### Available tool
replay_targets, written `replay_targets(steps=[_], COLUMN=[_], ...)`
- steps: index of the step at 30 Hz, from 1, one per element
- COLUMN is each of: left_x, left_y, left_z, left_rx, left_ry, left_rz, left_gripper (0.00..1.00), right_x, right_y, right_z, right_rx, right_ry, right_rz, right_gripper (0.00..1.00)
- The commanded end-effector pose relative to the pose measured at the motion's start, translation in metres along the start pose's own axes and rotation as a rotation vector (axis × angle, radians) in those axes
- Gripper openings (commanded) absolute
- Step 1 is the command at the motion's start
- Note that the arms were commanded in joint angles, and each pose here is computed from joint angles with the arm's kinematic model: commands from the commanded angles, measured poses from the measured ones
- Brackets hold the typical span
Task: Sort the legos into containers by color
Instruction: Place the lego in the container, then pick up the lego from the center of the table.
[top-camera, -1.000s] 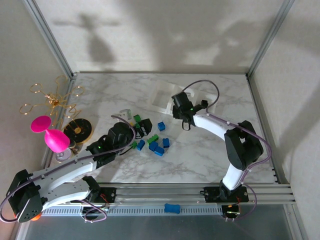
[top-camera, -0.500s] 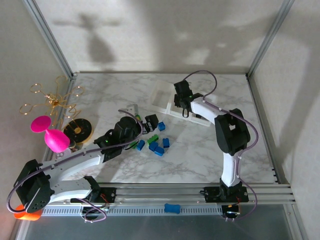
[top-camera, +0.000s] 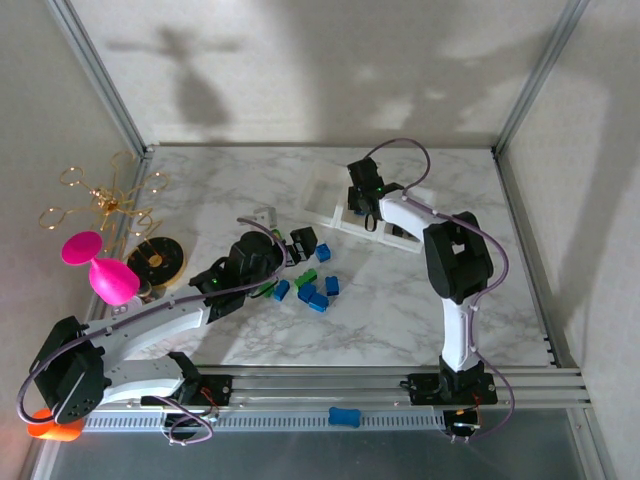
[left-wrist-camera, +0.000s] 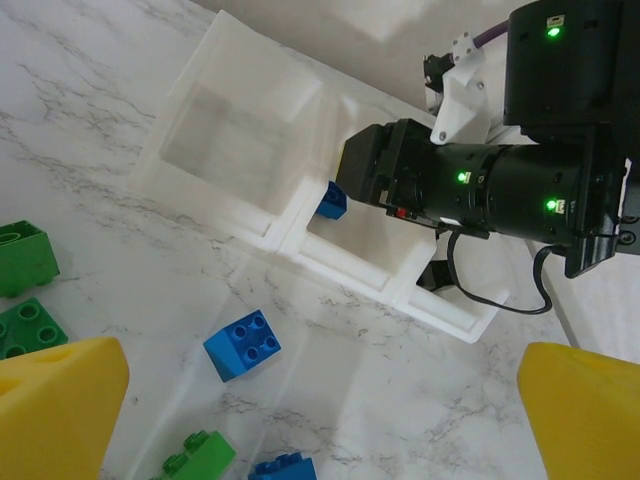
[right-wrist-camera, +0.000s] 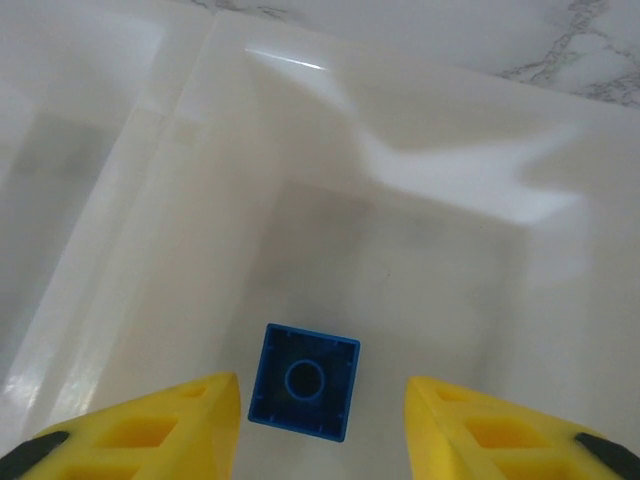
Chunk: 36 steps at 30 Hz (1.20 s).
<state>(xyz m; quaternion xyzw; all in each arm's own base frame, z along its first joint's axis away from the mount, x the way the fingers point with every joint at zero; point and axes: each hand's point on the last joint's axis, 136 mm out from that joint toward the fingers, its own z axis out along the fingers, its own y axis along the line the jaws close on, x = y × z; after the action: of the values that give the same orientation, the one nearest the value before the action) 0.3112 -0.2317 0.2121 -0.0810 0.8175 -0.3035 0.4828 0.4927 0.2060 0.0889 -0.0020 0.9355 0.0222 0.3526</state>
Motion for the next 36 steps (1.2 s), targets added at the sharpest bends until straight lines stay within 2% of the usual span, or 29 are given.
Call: replay_targets(steps=[1, 9, 17, 26, 36], left_x=[-0.016, -0.018, -0.011, -0.003, -0.001], left_y=[-0.011, 0.000, 0.022, 0.043, 0.052], left_z=[-0.007, -0.022, -0.034, -0.043, -0.048], left_rx=[0.036, 0.007, -0.045, -0.101, -0.120], left_ry=[-0.033, -0.048, -0.054, -0.055, -0.070], left_rz=[-0.007, -0.018, -0.037, -0.063, -0.084], left_gripper=[1.00, 1.00, 1.00, 1.00, 1.00], right_x=[-0.024, 0.000, 0.056, 0.110, 0.139], right_y=[0.014, 0.047, 0.094, 0.117, 0.116], right_z=[-0.038, -0.074, -0.093, -0.072, -0.050], right_rx=[-0.059, -0.118, -0.222, -0.229, -0.205], right_ry=[-0.070, -0.065, -0.003, 0.089, 0.152], right_rz=[-0.013, -0.063, -0.117, -0.166, -0.207], right_gripper=[0.48, 0.50, 0.53, 0.56, 0.55])
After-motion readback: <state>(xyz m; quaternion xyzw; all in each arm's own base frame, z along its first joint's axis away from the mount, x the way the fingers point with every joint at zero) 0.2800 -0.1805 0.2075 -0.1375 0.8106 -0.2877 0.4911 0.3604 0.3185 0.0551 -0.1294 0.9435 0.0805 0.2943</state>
